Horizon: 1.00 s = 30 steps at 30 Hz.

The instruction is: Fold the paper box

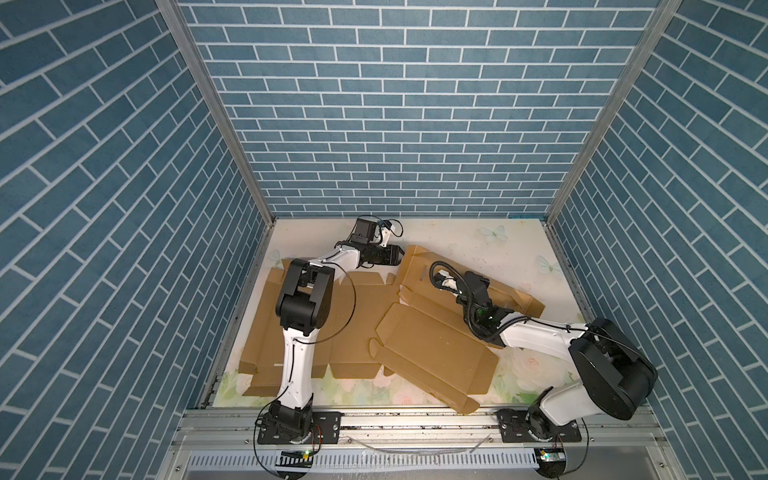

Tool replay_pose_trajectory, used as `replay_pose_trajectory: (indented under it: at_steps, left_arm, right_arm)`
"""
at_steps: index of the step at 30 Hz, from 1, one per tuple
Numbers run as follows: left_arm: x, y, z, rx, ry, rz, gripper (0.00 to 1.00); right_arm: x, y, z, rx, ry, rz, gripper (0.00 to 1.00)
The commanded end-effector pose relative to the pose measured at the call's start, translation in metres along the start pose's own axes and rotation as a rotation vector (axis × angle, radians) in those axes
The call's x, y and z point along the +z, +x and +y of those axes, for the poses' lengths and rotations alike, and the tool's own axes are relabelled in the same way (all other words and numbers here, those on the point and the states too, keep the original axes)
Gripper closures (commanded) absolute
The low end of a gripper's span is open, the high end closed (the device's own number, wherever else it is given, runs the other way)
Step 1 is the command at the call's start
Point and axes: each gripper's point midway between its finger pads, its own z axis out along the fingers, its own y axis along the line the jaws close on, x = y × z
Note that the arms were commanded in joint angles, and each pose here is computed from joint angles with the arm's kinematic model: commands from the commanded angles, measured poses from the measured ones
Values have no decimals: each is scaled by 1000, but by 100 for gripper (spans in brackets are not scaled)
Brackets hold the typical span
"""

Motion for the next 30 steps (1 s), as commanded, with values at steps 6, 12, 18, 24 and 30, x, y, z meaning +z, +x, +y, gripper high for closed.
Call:
replay_pose_trajectory:
  at_steps: [6, 12, 18, 24, 30]
  left_arm:
    - [-24, -18, -36, 34, 119, -26, 37]
    - [-14, -35, -51, 30, 196, -35, 37]
    - [-16, -56, -85, 53, 343, -55, 38]
    - [-23, -49, -79, 75, 354, -49, 39]
    - [-54, -86, -43, 51, 271, -193, 39]
  right_arm:
    - [-6, -4, -16, 4, 70, -32, 100]
    - [4, 6, -44, 16, 127, -16, 100]
    - [10, 13, -71, 40, 171, -5, 100]
    - [13, 16, -77, 42, 206, -1, 100]
    - [12, 18, -76, 39, 226, -14, 100]
